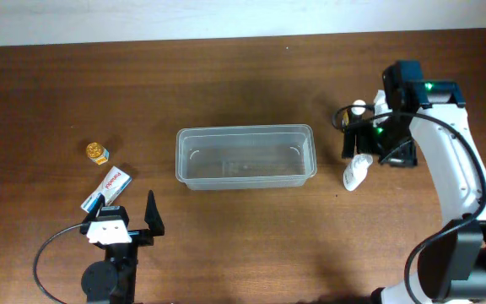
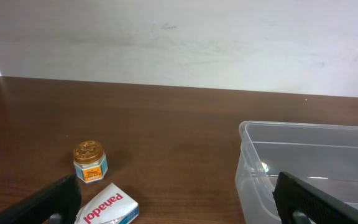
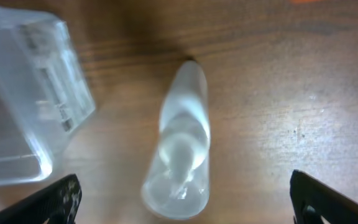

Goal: Pack container
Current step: 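Move right gripper to the white dropper bottle and grasp it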

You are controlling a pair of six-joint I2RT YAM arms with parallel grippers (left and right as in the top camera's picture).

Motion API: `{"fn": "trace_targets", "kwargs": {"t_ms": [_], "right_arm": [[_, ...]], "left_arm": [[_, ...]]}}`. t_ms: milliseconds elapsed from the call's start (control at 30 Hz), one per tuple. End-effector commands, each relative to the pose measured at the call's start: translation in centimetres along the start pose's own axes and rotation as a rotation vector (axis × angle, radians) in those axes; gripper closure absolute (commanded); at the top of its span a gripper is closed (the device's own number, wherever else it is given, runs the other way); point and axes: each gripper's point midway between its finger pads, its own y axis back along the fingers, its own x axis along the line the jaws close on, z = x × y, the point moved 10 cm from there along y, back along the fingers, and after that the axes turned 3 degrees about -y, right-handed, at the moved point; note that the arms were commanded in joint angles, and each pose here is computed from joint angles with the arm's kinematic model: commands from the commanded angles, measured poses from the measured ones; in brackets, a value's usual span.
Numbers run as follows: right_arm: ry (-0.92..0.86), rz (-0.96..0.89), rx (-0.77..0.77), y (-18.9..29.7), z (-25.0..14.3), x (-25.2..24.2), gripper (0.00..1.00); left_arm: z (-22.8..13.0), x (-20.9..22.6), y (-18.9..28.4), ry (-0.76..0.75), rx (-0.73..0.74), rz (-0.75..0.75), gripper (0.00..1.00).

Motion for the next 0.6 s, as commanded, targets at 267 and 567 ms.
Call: {"fn": "trace_targets", "kwargs": {"t_ms": [267,567], "right_arm": [[-0.014,-0.003,-0.011,-4.8,-0.3,-0.8,0.04],[-0.017,-0.002,-0.050,-6.6,-0.2,-1.0,0.30]], "left_arm": [[-0.1,0.1,0.0,-0.019,0.000,0.007,0.00],[-0.1,0.1,0.0,-0.019,0.000,0.007,0.01]]}}
